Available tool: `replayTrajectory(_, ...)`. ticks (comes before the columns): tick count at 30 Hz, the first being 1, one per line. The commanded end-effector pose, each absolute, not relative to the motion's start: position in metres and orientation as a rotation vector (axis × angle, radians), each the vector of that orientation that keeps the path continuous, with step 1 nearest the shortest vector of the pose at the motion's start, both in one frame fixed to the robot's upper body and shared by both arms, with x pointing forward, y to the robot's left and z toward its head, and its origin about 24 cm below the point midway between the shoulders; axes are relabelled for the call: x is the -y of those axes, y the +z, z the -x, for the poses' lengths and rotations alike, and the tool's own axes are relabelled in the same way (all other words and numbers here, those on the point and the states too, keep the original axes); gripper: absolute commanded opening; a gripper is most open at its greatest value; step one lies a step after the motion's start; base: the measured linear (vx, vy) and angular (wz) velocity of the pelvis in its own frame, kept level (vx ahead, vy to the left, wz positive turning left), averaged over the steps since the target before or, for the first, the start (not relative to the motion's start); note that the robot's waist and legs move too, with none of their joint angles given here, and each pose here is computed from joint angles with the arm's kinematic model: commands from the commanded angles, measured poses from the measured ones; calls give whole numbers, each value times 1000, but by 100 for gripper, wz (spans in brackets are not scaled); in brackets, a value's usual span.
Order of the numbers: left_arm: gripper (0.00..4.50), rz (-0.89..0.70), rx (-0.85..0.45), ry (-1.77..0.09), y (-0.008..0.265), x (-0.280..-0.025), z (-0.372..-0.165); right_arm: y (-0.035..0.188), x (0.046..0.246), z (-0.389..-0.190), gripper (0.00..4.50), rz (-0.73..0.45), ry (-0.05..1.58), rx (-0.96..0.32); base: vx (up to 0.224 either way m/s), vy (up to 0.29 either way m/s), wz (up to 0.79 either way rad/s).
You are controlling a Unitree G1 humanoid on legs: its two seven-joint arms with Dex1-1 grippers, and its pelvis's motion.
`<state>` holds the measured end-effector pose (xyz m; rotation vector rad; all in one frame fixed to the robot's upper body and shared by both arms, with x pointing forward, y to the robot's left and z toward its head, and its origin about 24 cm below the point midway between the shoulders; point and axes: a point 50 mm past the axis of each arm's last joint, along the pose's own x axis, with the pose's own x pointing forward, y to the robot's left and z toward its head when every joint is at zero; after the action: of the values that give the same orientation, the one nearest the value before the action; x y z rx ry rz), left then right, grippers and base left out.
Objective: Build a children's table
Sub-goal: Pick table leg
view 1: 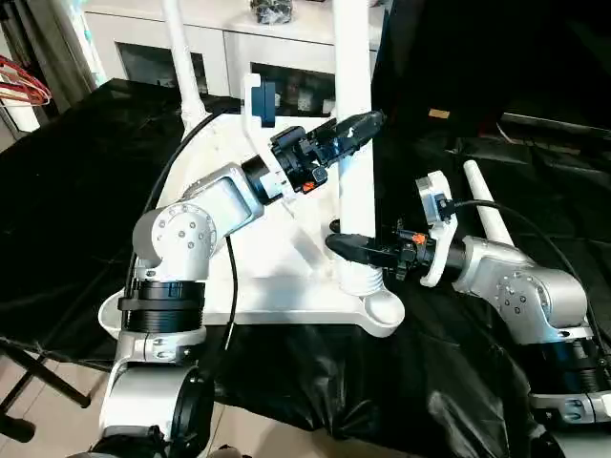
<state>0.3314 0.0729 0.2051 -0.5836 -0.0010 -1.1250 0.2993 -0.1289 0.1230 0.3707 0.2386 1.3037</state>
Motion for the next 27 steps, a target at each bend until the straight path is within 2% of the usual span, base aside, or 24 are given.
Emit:
replayTrajectory(1,197,521,-21,-1084,201,-75,-334,133,129,-300,193,-312,1323,-174,0,0,0)
replayTrajectory(2,187,521,-21,-1084,201,-75,-334,133,129,-300,249,-312,1323,-174,0,0,0)
replayTrajectory(3,185,500,-23,-1099,200,-74,-333,133,128,-302,263,-305,1310,-185,0,0,0)
replayTrajectory(6,182,471,-19,-1138,200,-74,-331,133,129,-304,265,-316,1310,-212,0,0,0)
replayTrajectory(8,181,437,-20,-1173,199,-74,-328,133,130,-306,295,-292,1313,-226,0,0,0)
replayTrajectory(14,180,382,-37,-1267,199,-73,-321,133,136,-310,306,-236,1355,-269,0,0,0)
replayTrajectory(22,180,422,5,-1391,206,-69,-312,130,134,-304,306,-204,1500,-362,0,0,0)
replayTrajectory(27,180,428,5,-1427,207,-65,-310,130,132,-304,306,-190,1542,-377,0,0,0)
